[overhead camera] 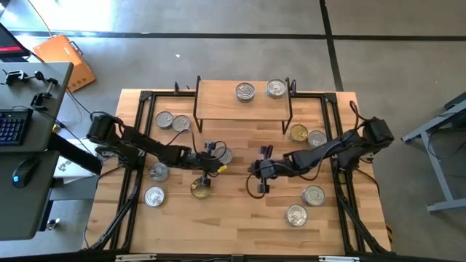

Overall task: Stack canned seafood by type on shelf
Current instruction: Put the blue tuna can on the shelf

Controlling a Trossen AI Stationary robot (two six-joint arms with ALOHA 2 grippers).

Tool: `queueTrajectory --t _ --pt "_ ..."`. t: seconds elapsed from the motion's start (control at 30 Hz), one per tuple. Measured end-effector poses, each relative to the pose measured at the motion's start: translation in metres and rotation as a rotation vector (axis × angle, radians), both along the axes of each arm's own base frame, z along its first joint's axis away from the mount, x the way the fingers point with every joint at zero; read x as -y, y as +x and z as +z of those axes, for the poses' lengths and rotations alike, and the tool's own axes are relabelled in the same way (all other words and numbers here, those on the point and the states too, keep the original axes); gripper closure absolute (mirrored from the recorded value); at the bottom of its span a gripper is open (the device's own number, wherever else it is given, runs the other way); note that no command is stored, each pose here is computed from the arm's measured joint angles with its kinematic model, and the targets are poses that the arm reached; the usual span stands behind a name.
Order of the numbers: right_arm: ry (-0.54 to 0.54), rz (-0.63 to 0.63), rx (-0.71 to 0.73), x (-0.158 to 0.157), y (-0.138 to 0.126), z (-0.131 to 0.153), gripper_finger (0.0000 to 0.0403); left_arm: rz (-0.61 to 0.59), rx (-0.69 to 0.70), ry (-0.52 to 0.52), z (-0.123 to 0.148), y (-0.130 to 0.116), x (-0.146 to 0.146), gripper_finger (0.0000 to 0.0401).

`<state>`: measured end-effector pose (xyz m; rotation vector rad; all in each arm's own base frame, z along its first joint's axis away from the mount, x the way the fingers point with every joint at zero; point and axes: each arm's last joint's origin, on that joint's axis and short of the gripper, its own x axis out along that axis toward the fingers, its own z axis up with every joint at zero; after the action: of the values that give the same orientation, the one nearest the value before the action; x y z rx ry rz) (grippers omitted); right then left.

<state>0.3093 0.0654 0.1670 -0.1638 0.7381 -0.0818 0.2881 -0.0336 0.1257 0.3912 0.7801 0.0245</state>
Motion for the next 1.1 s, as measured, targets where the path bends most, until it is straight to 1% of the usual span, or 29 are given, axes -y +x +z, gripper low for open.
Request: queueTrajectory --t 0.07,0.13,0.23,0.37,0.43,0.5,0.57,0.67,0.77,0.9,1.0,1.1 --pt "-0.049 0.04 0.026 0.002 0.001 -0.005 0.0361 -0.002 0.041 -0.021 0.009 0.002 0.002 0.04" --pt "-0.129 0.076 0.034 0.004 0.001 -0.009 0.0333 0.0 0.082 -0.037 0.018 0.002 0.004 0.04" --pt "-0.248 0.116 0.04 0.008 0.002 -0.017 0.0284 0.008 0.098 -0.06 0.024 0.0 0.003 0.0401" --pt "-0.354 0.186 0.044 0.013 0.009 -0.028 0.0221 -0.002 0.134 -0.103 0.032 -0.001 0.003 0.0401" --pt "-0.424 0.233 0.053 0.014 0.015 -0.036 0.0193 -0.013 0.137 -0.128 0.033 0.0 0.002 0.0401" --pt "-0.505 0.275 0.066 0.015 0.02 -0.044 0.0173 -0.02 0.135 -0.149 0.033 0.0 0.0 0.0401" --pt "-0.574 0.289 0.103 0.015 0.026 -0.049 0.0163 -0.016 0.139 -0.162 0.034 0.0 -0.002 0.0401" --pt "-0.629 0.312 0.143 0.013 0.033 -0.058 0.016 -0.01 0.144 -0.172 0.034 0.001 -0.003 0.0401" --pt "-0.647 0.313 0.146 0.012 0.041 -0.066 0.016 -0.024 0.16 -0.175 0.035 0.002 -0.003 0.0401" --pt "-0.649 0.258 0.157 0.011 0.055 -0.067 0.0168 -0.028 0.167 -0.178 0.036 0.002 -0.003 0.0401" --pt "-0.662 0.217 0.144 0.01 0.059 -0.065 0.0203 -0.034 0.163 -0.177 0.036 0.002 -0.001 0.0401" --pt "-0.657 0.136 0.111 0.009 0.059 -0.062 0.0267 -0.011 0.164 -0.148 0.038 0.0 0.001 0.0401"
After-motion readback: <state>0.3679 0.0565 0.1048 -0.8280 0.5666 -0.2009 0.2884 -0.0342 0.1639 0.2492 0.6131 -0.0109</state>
